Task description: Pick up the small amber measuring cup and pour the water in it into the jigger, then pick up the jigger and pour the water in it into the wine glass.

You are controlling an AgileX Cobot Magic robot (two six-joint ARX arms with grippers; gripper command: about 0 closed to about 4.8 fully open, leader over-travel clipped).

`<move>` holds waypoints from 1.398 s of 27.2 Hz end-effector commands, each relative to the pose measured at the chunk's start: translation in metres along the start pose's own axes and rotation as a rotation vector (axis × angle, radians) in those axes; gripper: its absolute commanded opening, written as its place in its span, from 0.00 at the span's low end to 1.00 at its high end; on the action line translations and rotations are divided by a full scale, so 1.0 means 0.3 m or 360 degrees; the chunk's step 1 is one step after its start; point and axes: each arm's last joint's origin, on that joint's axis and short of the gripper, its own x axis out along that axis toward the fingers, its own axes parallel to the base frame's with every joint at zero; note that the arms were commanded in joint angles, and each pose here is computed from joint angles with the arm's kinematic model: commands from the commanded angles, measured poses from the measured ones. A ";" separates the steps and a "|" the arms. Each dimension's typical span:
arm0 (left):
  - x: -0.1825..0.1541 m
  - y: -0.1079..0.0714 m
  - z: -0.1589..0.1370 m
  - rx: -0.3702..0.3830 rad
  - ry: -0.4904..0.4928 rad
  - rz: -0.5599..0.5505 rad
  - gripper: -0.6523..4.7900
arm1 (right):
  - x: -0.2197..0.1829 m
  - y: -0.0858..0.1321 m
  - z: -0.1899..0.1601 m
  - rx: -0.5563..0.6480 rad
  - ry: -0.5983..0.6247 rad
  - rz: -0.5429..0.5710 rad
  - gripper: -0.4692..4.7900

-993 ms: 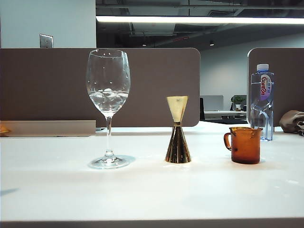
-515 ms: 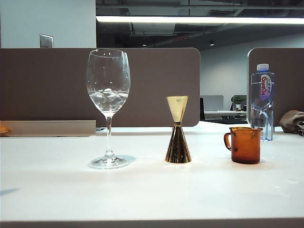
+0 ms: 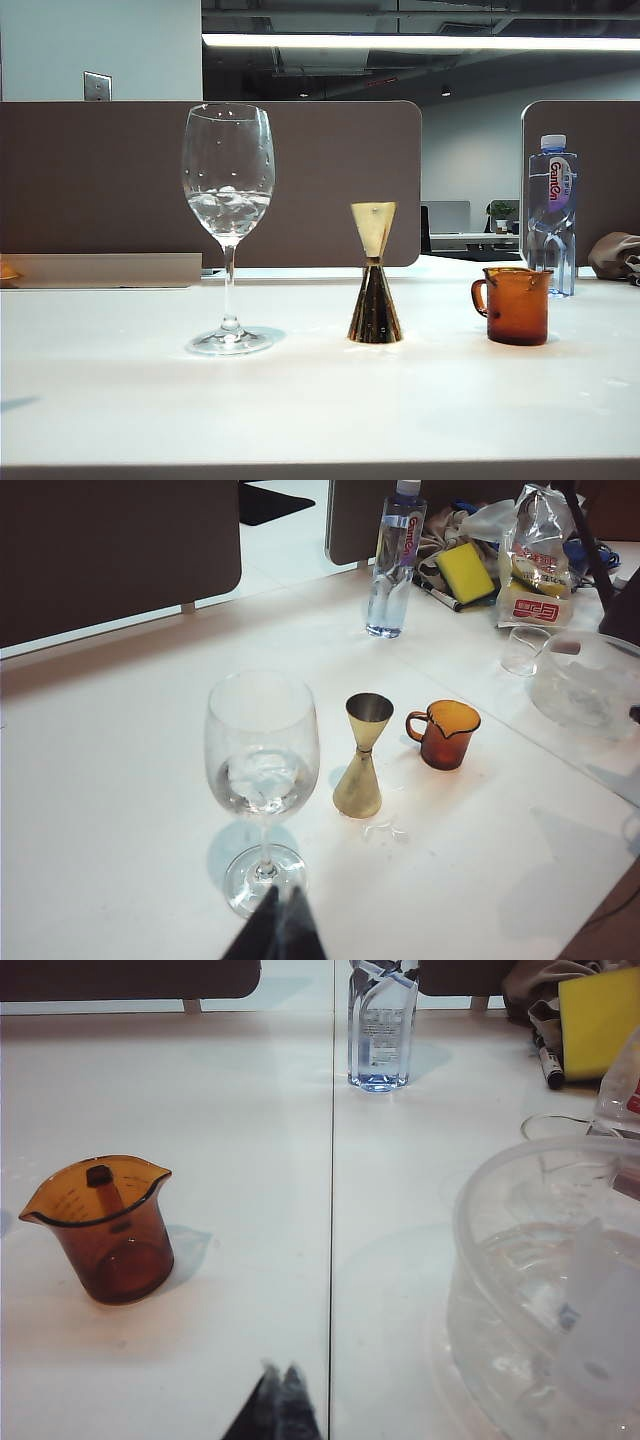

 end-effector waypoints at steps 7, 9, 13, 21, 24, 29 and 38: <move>-0.112 0.002 0.023 0.0273 -0.0406 0.0320 0.12 | 0.003 0.000 -0.006 0.0004 0.0003 0.0002 0.08; -0.125 0.009 0.013 0.0313 -0.0547 0.0454 0.12 | 0.003 0.000 -0.006 0.0004 0.0003 0.0002 0.08; -0.112 0.027 -0.049 0.0322 -0.0764 0.0639 0.12 | 0.003 0.000 -0.006 0.0004 0.0003 0.0001 0.08; -0.021 0.071 -0.220 0.0051 -0.0793 0.0694 0.12 | 0.003 0.000 -0.006 0.0004 0.0003 0.0001 0.08; 0.003 0.083 -0.267 0.0003 -0.0745 0.0717 0.12 | 0.003 0.000 -0.006 0.0004 0.0003 0.0001 0.08; 0.022 0.099 -0.306 -0.0013 -0.0683 0.0778 0.12 | 0.003 0.000 -0.006 0.0004 0.0002 0.0001 0.08; 0.063 0.121 -0.393 -0.0080 -0.0560 0.0816 0.12 | 0.003 0.000 -0.006 0.0003 0.0003 0.0001 0.08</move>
